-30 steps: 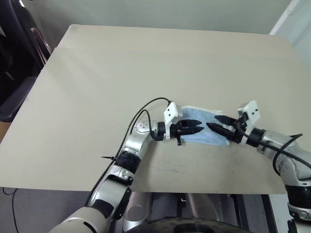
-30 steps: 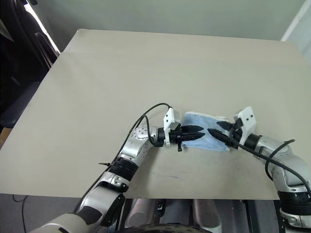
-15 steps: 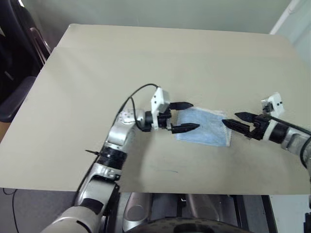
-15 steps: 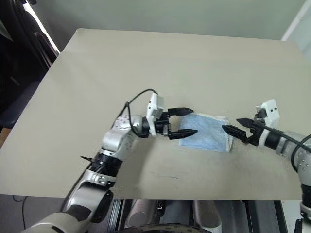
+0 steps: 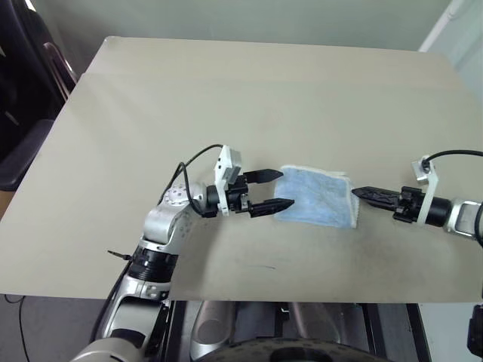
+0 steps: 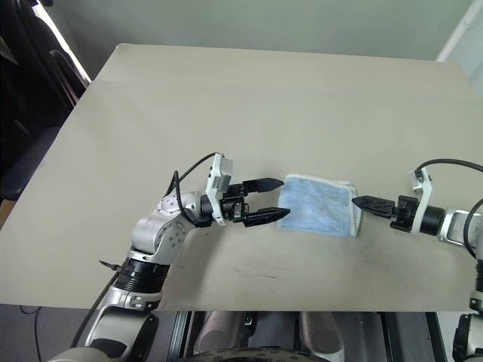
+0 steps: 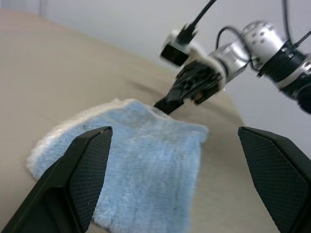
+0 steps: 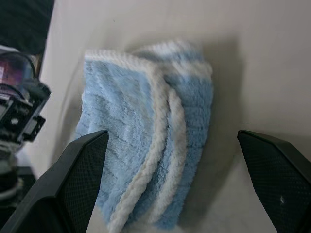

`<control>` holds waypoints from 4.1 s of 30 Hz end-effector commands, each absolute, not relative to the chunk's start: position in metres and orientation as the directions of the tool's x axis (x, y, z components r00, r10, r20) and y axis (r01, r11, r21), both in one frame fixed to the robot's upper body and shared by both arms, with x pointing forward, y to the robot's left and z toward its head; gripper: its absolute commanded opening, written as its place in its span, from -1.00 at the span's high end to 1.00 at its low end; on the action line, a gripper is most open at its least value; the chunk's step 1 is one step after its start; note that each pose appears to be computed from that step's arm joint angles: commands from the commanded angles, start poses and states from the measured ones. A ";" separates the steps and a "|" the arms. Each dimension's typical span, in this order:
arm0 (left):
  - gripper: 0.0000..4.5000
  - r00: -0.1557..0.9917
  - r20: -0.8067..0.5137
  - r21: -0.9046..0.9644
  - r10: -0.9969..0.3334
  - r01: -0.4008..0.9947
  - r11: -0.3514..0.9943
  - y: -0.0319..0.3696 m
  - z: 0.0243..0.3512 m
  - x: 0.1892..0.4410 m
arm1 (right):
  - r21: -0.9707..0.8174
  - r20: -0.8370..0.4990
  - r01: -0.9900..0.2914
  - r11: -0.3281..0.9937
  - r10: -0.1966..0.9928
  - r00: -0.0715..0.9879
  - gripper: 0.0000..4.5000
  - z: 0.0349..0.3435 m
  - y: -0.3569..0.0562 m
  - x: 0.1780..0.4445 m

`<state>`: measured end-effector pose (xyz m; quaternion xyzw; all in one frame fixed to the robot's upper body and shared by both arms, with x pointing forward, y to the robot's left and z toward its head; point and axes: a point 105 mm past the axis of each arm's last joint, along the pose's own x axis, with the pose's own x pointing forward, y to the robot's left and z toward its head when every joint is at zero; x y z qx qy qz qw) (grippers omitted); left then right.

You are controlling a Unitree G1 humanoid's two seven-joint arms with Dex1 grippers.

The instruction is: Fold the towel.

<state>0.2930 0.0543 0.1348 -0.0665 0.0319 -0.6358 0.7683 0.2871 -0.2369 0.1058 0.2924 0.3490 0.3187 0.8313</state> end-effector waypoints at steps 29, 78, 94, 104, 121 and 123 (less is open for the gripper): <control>-1.00 0.216 0.001 -0.069 -0.976 0.974 0.216 0.049 0.134 0.294 | 0.795 -0.308 -0.416 0.441 0.885 0.349 0.03 0.096 -0.172 0.283; -1.00 0.097 0.069 -0.003 -0.993 0.995 0.097 0.011 0.156 0.324 | 0.772 0.112 0.023 0.636 -0.171 0.979 0.98 0.187 -0.385 0.300; -1.00 0.160 0.077 -0.001 -0.984 0.987 0.160 0.024 0.152 0.318 | 0.777 -0.100 0.251 0.578 -0.281 0.955 0.98 0.105 -0.424 0.275; -1.00 0.148 0.088 -0.011 -0.985 0.989 0.147 0.018 0.152 0.317 | 0.752 -0.092 0.238 0.615 -0.260 0.961 0.52 0.104 -0.418 0.268; -1.00 0.161 0.049 0.009 -0.986 0.987 0.162 0.021 0.145 0.322 | 0.706 -0.095 0.235 0.668 -0.240 0.966 -0.98 0.118 -0.424 0.235; -1.00 0.164 0.049 0.007 -0.985 0.986 0.164 0.022 0.145 0.322 | 0.639 -0.117 0.278 0.717 -0.268 0.956 -0.98 0.121 -0.428 0.227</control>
